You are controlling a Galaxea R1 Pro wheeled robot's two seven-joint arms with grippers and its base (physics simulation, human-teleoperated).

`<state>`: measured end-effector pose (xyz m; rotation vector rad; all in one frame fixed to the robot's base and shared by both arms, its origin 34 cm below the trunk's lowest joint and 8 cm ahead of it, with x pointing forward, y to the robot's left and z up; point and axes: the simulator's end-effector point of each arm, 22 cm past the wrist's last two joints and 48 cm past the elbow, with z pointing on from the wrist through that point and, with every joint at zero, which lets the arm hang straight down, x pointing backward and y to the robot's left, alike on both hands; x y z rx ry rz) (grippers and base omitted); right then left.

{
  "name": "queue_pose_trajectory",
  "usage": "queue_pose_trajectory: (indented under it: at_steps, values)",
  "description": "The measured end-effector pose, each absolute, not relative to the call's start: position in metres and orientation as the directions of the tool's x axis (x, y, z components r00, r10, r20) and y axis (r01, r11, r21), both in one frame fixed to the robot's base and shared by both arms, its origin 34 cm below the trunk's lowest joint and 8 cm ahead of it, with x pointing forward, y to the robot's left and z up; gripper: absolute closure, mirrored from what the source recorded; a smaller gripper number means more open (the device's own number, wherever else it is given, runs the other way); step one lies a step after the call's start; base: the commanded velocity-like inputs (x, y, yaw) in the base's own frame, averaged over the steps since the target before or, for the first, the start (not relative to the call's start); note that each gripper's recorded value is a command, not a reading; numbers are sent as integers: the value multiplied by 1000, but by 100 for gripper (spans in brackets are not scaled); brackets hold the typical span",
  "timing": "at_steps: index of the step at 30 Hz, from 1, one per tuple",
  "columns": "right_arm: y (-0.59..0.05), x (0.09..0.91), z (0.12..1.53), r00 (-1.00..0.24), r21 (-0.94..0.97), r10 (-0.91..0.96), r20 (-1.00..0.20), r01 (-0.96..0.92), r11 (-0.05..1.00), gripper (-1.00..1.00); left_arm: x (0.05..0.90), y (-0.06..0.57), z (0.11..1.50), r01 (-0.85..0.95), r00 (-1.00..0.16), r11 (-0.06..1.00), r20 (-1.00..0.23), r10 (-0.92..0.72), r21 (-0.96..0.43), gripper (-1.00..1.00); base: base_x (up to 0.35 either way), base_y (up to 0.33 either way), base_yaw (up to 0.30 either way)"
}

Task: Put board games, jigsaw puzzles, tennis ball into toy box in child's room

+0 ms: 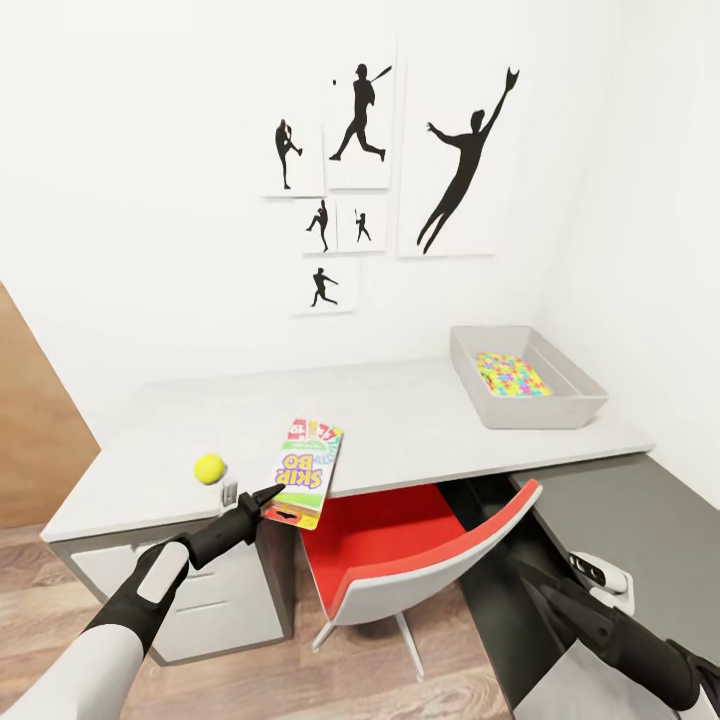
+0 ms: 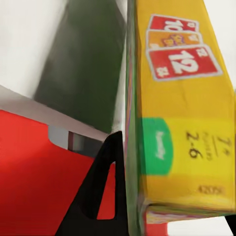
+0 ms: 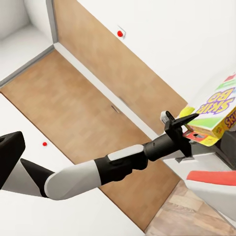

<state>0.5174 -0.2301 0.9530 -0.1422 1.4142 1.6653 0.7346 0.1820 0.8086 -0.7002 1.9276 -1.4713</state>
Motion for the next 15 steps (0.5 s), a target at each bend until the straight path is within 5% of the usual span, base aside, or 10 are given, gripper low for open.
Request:
queue_pose_trajectory:
  at_steps: [15]
  values:
    - [-232, 518, 974, -570, 725, 558, -603, -683, 86, -100, 733, 173, 858, 34, -701, 198, -165, -694, -980, 100, 0, 0, 0]
